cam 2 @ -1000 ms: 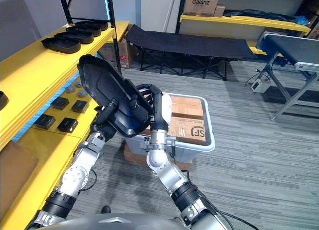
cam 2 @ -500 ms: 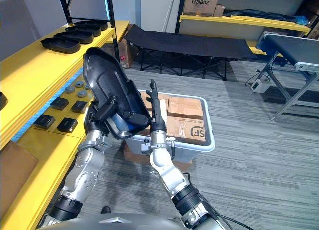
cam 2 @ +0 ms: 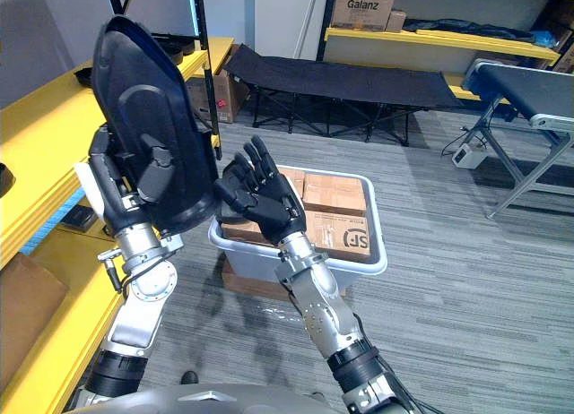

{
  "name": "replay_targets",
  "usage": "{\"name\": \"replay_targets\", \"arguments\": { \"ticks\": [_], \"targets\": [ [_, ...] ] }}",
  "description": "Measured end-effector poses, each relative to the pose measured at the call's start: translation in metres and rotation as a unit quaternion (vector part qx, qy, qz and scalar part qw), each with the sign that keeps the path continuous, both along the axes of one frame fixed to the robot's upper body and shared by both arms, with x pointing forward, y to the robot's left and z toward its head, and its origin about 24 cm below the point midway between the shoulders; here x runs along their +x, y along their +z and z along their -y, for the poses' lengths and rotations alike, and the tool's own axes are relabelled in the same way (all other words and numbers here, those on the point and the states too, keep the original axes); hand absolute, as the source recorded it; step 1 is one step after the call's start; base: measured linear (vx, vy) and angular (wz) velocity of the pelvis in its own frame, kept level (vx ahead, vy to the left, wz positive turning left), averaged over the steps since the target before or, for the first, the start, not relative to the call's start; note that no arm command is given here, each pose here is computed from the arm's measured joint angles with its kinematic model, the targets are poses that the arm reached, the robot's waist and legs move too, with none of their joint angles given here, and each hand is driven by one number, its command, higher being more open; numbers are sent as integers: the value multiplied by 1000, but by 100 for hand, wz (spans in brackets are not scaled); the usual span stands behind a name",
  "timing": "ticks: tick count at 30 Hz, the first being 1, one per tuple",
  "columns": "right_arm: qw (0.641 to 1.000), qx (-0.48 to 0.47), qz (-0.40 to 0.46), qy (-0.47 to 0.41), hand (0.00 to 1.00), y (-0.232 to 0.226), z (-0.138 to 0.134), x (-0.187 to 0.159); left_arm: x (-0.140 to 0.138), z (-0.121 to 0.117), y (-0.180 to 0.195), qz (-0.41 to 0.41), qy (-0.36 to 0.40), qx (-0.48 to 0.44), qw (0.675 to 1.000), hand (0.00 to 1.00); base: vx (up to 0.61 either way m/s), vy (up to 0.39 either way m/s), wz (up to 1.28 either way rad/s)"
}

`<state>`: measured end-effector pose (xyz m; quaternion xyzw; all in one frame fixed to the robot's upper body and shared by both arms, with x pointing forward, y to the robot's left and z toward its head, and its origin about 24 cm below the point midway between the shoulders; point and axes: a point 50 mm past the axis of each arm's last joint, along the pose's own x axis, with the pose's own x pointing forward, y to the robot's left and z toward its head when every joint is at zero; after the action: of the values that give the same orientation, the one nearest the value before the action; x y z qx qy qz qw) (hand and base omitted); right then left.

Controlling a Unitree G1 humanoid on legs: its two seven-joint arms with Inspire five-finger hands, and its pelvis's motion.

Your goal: Walk over and take three plastic housings, then place them on the shelf

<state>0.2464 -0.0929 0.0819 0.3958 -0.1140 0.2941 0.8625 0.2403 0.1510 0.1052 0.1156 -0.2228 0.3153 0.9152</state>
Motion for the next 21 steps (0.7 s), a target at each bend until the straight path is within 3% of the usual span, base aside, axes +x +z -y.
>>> {"name": "replay_targets", "arguments": {
  "ticks": [2,5,9,12,17,21],
  "targets": [
    [999,26,23,-18,100,6,12,-5,-1,-10,-3,3,26,-8,1000,0,0,0,0],
    [996,-38,12,-82,100,-7,34,-14,-12,-31,-11,17,65,-47,997,0,0,0,1],
    [984,-87,-96,-123,100,-53,53,-28,-41,-57,-17,23,118,-99,988,0,17,-8,18],
    [979,-92,-136,-117,100,-70,52,-30,-59,-71,-18,18,149,-100,984,0,46,-26,42],
    [980,-123,-123,-97,100,-68,41,-23,-94,-97,-15,39,185,-121,975,0,26,-33,53],
    [973,-173,-121,-93,100,-67,27,-8,-122,-111,-10,70,171,-151,971,0,-2,-40,50]
  ]
}}
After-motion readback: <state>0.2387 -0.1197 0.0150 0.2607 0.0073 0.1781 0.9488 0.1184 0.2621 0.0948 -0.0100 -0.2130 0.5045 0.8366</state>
